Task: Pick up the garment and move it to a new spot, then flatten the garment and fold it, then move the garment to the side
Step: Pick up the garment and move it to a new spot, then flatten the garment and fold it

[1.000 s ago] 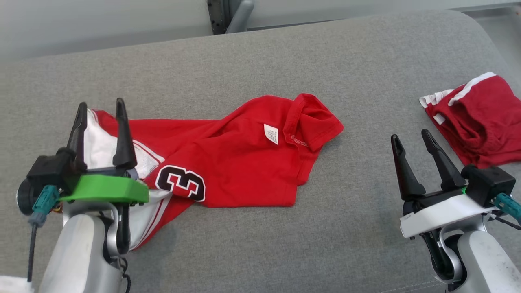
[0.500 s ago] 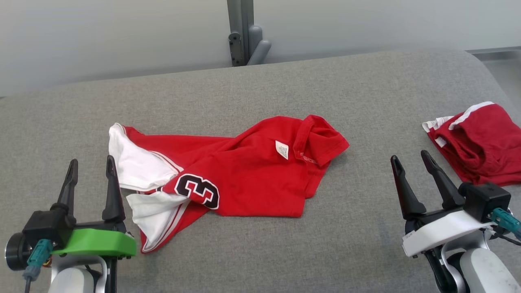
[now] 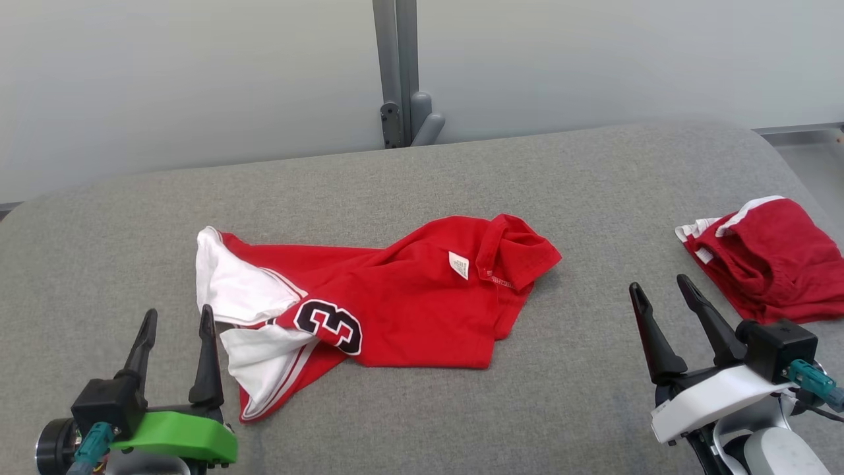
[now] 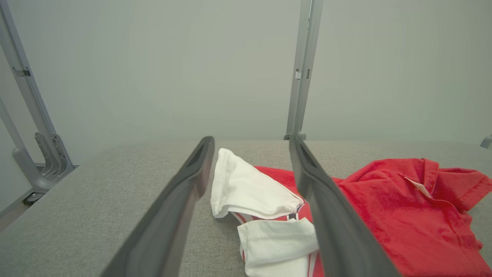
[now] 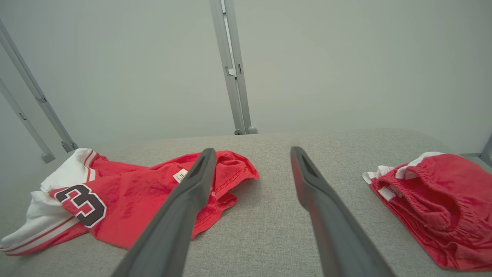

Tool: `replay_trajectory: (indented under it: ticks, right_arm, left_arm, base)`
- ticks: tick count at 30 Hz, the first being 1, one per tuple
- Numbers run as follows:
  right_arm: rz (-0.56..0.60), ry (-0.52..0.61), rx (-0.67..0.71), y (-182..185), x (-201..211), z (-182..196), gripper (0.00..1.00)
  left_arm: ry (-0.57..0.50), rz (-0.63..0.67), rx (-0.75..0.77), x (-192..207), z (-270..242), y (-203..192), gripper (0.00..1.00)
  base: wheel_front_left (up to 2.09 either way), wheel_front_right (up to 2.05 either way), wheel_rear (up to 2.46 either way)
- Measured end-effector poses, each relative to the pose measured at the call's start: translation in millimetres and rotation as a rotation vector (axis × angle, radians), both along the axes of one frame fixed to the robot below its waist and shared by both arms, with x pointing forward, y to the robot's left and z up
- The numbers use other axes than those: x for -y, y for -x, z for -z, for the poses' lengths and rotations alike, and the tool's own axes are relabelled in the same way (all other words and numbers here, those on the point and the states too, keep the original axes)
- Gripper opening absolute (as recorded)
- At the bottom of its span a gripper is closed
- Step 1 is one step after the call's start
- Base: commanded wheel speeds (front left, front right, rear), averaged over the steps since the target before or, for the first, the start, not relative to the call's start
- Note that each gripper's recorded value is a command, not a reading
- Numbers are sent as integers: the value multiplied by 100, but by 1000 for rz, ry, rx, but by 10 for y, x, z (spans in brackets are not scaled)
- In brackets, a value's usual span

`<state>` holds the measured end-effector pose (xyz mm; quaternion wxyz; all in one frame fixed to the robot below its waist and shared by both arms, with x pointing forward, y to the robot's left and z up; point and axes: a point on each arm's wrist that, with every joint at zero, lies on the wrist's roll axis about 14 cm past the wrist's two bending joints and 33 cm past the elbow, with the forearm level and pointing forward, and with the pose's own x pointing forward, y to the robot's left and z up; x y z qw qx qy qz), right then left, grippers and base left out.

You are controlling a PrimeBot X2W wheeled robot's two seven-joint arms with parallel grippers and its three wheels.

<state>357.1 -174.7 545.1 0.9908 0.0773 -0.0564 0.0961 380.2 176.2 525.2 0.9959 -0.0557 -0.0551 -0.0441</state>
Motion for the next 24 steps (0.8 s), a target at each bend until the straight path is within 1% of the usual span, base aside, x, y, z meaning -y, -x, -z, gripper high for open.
replay_trajectory:
  ticks: [12,24]
  right_arm:
    - [21,-14,0,31,49,3,100]
    - [17,-19,-8,12,23,22,100]
  left_arm:
    - [0,5,-31,14,66,56,100]
    - [2,-5,-40,-20,78,65,100]
  base:
    - [0,0,0]
    - [0,0,0]
